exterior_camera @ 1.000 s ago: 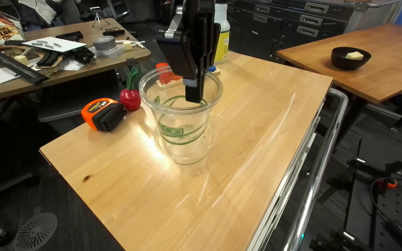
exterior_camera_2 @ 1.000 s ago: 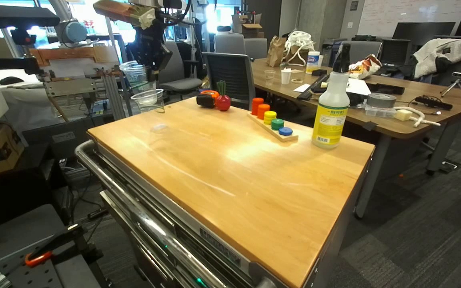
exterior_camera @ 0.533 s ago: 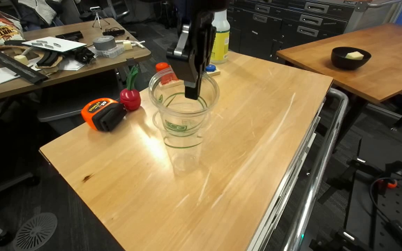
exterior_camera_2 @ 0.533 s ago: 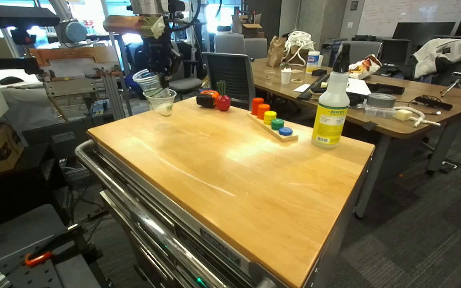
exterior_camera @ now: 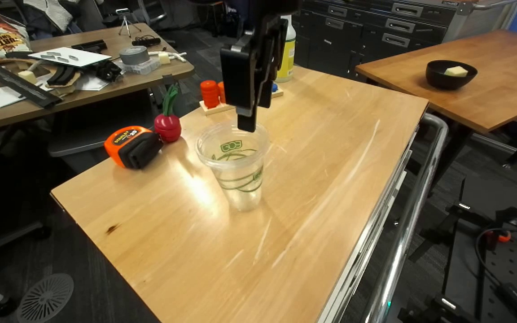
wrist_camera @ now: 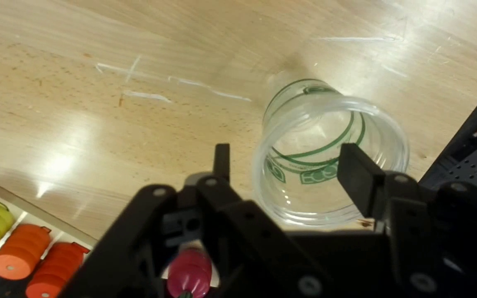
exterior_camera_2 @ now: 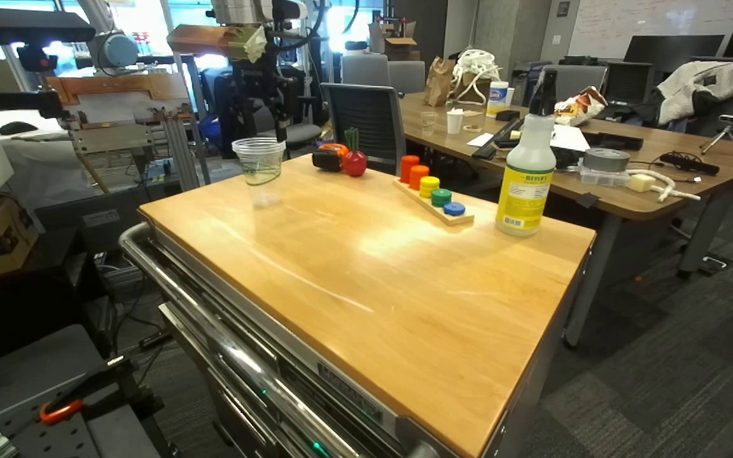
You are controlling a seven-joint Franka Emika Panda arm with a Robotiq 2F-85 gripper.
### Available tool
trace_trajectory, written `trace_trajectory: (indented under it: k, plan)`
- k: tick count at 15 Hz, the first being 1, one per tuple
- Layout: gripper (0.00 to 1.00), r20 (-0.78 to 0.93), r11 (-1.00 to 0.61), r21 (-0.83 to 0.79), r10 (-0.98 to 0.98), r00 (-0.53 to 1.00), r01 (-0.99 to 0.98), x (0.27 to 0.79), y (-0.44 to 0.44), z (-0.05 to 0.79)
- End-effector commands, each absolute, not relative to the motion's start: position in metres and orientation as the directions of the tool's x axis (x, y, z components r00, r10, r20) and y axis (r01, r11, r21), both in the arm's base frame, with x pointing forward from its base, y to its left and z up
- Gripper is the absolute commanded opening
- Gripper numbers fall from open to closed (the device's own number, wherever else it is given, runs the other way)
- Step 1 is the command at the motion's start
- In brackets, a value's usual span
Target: Stack the clear cups together
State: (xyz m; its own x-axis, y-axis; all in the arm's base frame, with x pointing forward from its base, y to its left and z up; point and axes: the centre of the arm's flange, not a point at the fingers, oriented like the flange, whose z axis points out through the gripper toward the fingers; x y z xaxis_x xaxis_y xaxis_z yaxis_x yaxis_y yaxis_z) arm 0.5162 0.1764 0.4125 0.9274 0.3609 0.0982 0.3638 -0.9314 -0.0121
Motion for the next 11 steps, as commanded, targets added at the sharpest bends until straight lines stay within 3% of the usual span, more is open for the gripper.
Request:
trace_trajectory:
  k: [1,8,11]
  plan:
    - [0.98,0.036,-0.934,0.0,0.356,0.934,0.356,0.517,0.15,0.449]
    - [1.0,-0.107,-0.958,0.123,0.247,0.963,0.259,0.511,0.082,0.527]
    - [1.0,-0.102,-0.96,0.103,0.251,0.963,0.261,0.509,0.082,0.514]
